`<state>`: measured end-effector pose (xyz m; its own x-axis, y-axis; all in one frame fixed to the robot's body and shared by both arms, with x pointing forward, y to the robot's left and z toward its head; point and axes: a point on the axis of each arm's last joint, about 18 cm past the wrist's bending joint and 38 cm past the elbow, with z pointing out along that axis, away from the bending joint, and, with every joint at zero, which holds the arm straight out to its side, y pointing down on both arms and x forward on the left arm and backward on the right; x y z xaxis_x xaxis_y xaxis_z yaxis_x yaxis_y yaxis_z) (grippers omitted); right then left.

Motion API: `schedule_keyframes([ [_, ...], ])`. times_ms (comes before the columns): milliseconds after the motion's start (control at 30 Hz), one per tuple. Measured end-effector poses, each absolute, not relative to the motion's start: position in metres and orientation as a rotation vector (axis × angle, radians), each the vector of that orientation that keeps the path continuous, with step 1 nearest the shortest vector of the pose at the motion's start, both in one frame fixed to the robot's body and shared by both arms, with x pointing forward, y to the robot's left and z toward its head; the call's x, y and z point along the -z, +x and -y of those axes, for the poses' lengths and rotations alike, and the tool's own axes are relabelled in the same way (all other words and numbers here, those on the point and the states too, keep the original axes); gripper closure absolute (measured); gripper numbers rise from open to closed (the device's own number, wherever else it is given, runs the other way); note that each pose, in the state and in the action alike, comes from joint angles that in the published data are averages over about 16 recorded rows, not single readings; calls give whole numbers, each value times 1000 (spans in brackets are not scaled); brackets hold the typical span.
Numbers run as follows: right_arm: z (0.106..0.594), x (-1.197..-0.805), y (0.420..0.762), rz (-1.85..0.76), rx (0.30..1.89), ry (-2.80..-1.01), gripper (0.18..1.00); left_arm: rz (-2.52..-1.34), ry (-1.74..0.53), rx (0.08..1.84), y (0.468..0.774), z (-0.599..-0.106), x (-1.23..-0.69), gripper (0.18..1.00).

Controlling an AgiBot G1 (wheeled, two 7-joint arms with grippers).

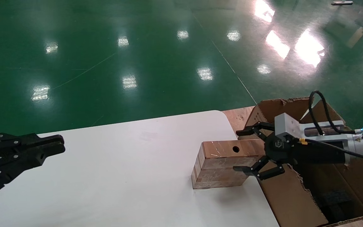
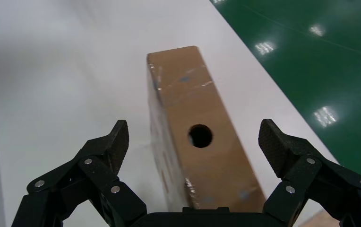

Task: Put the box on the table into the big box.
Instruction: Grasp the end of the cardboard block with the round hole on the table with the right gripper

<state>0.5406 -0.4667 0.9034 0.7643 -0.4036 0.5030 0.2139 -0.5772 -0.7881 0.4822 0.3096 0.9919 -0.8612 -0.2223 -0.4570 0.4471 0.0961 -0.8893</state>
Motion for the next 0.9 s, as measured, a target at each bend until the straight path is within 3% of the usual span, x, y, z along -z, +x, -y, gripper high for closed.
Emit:
schedule_keyframes([
  [367,466,-900,546,-155,823,-2015,178,-1896,220,1816,482,-310,-992,986],
  [900,473,-890,543,-203,801,-2006,178,-1896,220,1816,482,-310,-992,993],
])
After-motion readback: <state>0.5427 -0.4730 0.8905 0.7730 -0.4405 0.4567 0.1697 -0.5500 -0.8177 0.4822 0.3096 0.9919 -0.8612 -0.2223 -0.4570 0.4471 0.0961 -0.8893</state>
